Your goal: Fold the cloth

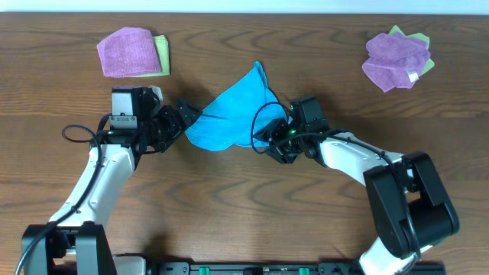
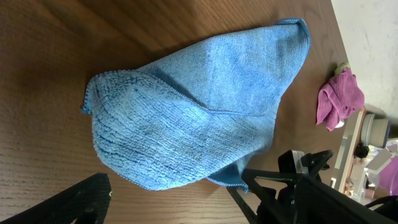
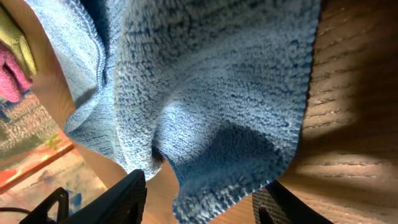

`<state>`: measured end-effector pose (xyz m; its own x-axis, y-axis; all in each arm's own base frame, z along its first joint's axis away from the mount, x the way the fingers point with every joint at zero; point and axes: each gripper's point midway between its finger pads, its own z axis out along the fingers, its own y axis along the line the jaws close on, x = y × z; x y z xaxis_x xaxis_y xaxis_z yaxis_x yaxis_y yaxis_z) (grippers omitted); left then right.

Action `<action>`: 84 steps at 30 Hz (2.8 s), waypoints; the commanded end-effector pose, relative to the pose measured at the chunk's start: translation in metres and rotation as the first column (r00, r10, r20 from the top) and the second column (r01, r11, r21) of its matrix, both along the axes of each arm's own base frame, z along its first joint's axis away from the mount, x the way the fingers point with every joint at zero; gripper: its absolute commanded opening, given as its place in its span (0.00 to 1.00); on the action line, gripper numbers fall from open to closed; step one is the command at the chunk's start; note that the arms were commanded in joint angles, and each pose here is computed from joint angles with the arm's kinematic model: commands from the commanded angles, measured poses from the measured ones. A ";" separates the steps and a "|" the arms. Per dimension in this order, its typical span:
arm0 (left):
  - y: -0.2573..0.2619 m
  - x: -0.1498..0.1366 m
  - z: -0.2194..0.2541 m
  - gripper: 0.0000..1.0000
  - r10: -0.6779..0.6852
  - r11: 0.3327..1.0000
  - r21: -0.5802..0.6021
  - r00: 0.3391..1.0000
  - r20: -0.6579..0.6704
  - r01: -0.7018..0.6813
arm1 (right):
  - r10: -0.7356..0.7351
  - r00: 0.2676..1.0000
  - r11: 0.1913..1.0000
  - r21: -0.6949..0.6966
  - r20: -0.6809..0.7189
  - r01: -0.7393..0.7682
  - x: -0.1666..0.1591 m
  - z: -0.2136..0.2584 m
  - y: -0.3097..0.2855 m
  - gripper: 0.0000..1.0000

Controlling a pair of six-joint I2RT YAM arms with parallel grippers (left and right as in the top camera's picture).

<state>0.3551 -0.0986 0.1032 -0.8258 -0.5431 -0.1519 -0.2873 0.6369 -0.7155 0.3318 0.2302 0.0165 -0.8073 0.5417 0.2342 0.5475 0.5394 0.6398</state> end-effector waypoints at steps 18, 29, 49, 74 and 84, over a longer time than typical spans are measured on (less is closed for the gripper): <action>0.002 0.003 0.000 0.95 0.010 1.000 0.004 1.000 0.001 -0.010 | -0.024 0.999 0.997 -0.075 -0.036 0.021 -0.009 -0.016 -0.006 0.34; 0.002 0.003 0.000 0.95 0.010 1.000 0.004 1.000 0.000 -0.010 | 0.012 0.999 0.995 -0.102 -0.046 -0.016 -0.018 -0.025 -0.004 0.19; -0.036 -0.020 -0.009 0.95 -0.079 0.997 -0.003 0.994 -0.076 0.079 | 0.082 0.976 0.926 -0.378 0.204 0.001 -0.007 0.052 -0.115 0.01; -0.090 -0.026 -0.078 0.95 -0.152 0.981 -0.160 0.948 -0.280 0.110 | 0.088 0.969 0.929 -0.370 0.230 0.004 -0.005 0.059 -0.113 0.01; -0.102 -0.033 -0.078 0.67 -0.212 0.957 -0.258 0.927 -0.311 0.133 | 0.084 0.970 0.929 -0.369 0.230 0.007 -0.004 0.059 -0.113 0.01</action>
<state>0.3249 -0.1954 0.0217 -0.8859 -0.4035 0.2288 -0.4345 0.5496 -0.7135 0.3266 0.1196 0.0747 -0.8370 0.5216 -0.1652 0.3825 0.7737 0.5050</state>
